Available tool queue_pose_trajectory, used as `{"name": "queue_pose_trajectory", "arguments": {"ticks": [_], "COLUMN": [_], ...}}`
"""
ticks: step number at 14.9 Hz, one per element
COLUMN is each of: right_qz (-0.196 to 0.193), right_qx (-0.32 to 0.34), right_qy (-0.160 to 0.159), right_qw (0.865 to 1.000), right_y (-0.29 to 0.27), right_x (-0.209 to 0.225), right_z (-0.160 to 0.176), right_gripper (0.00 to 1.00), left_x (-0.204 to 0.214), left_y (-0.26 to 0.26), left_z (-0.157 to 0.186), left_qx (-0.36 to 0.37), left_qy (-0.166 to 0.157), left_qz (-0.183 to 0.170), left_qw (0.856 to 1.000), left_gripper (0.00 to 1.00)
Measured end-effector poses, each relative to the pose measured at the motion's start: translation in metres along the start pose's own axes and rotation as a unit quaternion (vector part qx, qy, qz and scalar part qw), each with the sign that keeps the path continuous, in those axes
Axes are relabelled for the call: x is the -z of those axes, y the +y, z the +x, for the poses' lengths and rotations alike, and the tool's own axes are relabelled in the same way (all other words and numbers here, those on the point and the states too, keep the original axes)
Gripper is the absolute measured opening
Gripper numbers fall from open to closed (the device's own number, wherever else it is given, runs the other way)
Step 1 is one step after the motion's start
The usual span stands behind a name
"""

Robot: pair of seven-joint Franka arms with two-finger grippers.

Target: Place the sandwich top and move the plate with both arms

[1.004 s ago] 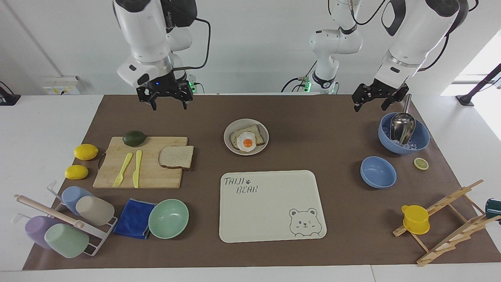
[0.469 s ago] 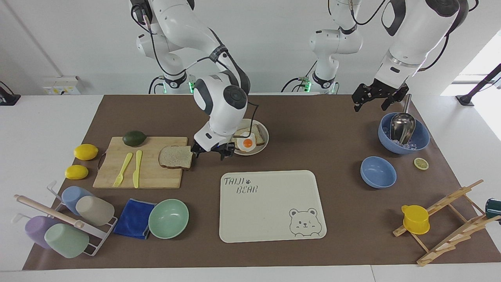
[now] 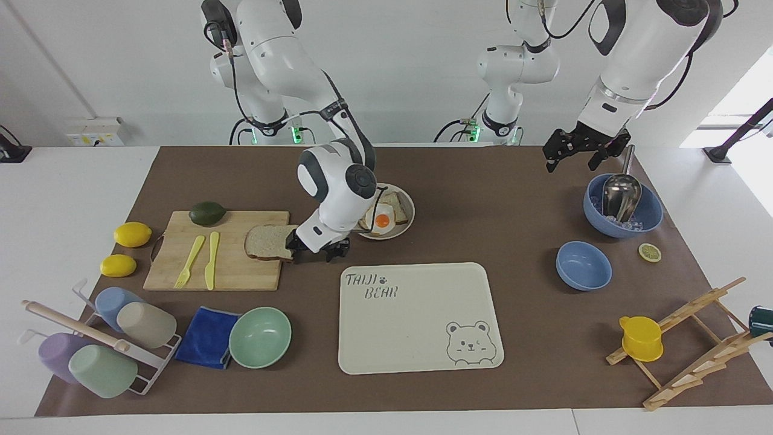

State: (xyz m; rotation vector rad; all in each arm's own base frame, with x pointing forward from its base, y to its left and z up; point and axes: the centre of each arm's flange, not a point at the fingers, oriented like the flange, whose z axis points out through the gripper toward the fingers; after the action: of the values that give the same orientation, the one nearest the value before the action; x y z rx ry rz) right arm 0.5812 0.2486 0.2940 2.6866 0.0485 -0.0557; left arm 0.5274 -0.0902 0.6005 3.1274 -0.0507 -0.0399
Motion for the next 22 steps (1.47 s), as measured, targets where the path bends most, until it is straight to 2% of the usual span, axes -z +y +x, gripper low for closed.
{"name": "queue_pose_trajectory", "arguments": {"ticks": [4,11,13,15,18,19,22], "right_qz": [-0.025,-0.057,-0.074,-0.079,-0.081,-0.082,-0.084], "right_qx": [0.012,0.034,0.043,0.047,0.050,0.051,0.055], "right_qy": [-0.017,-0.018,-0.011,-0.012,-0.016,-0.017,-0.021], "right_qw": [0.999,0.998,0.996,0.996,0.995,0.995,0.995], "right_y": [0.000,0.003,0.006,0.007,0.008,0.009,0.008], "right_x": [0.000,-0.016,-0.020,-0.022,-0.025,-0.027,-0.031], "right_z": [-0.016,-0.030,-0.032,-0.034,-0.039,-0.040,-0.047], "right_gripper": [1.00,1.00,0.97,0.81,0.78,0.74,0.73], "left_x": [0.000,0.000,0.000,0.000,0.000,0.000,0.000], "left_y": [0.000,-0.006,-0.006,-0.006,-0.006,-0.006,-0.006], "left_z": [0.000,0.001,0.001,0.001,0.001,0.001,0.001], "left_qx": [0.000,0.006,0.006,0.007,0.007,0.007,0.007], "left_qy": [0.000,0.000,0.000,0.000,0.000,0.000,0.000], "left_qz": [0.000,0.000,0.000,0.000,0.000,0.000,0.000], "left_qw": [1.000,1.000,1.000,1.000,1.000,1.000,1.000], "left_gripper": [1.00,1.00,1.00,1.00,1.00,1.00,1.00]}}
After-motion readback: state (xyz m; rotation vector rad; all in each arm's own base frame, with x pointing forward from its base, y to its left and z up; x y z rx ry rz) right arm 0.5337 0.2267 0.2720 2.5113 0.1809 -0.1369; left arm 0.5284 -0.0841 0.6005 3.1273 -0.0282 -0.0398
